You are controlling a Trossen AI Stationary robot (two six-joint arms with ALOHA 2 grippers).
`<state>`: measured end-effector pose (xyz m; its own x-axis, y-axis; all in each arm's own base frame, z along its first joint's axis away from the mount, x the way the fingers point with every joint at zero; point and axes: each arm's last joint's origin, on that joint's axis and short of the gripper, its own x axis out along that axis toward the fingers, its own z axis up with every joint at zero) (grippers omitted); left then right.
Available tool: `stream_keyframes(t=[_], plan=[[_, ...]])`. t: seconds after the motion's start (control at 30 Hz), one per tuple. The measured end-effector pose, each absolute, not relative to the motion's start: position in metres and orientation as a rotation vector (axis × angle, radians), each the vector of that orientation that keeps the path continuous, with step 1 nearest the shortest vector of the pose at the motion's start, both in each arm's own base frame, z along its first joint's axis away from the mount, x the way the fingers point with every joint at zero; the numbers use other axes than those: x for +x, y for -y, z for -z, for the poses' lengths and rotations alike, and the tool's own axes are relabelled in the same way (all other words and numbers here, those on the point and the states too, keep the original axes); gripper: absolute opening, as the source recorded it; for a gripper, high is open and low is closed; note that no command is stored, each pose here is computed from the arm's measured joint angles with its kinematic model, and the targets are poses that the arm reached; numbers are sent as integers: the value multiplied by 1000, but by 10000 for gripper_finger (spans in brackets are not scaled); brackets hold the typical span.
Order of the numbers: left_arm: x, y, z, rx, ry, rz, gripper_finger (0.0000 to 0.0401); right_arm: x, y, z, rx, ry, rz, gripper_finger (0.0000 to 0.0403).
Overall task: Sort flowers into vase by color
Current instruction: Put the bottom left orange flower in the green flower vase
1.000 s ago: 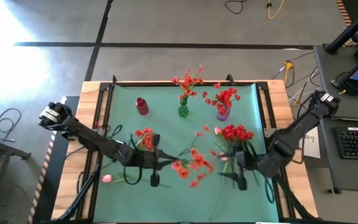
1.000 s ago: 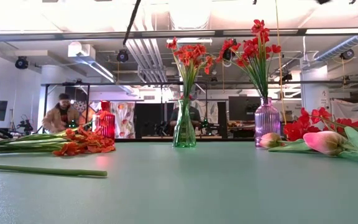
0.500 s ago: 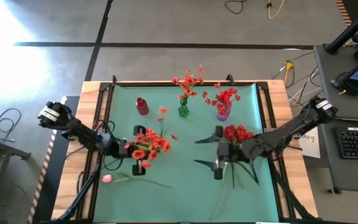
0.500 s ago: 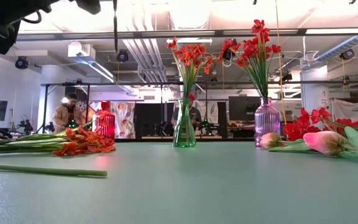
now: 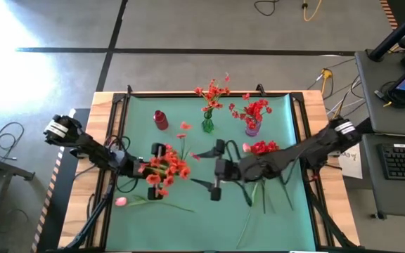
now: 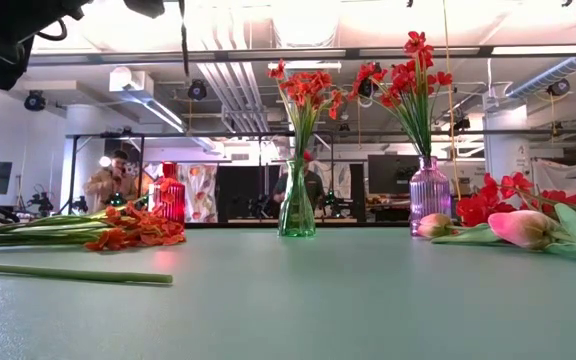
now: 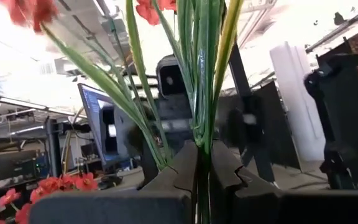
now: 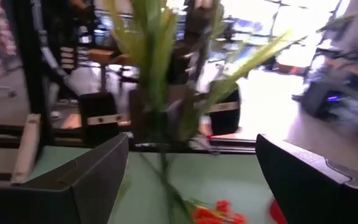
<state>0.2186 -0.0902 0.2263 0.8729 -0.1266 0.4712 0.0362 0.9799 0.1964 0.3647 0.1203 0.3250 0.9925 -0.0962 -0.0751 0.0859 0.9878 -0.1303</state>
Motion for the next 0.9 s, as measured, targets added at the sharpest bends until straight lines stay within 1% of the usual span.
stream_keyframes(t=[0.1,0.27,0.37,0.5,0.57,0.73,0.9], plan=[[222,92,-226,206,498,82,0,380,-116,-322,-102,-85,58,341],[224,91,-225,222,490,71,0,392,-114,-327,-89,-61,-11,341],[226,90,-223,216,471,32,0,393,-116,-330,-88,-36,-28,338],[227,86,-222,196,430,-82,0,396,-114,-333,-94,-26,-20,328],[227,85,-222,206,429,-85,0,399,-111,-333,-83,-21,-11,320],[230,85,-226,205,438,-114,0,402,-99,-333,-77,-23,16,288],[233,82,-230,181,417,-211,0,403,-95,-333,-78,-24,16,226]])
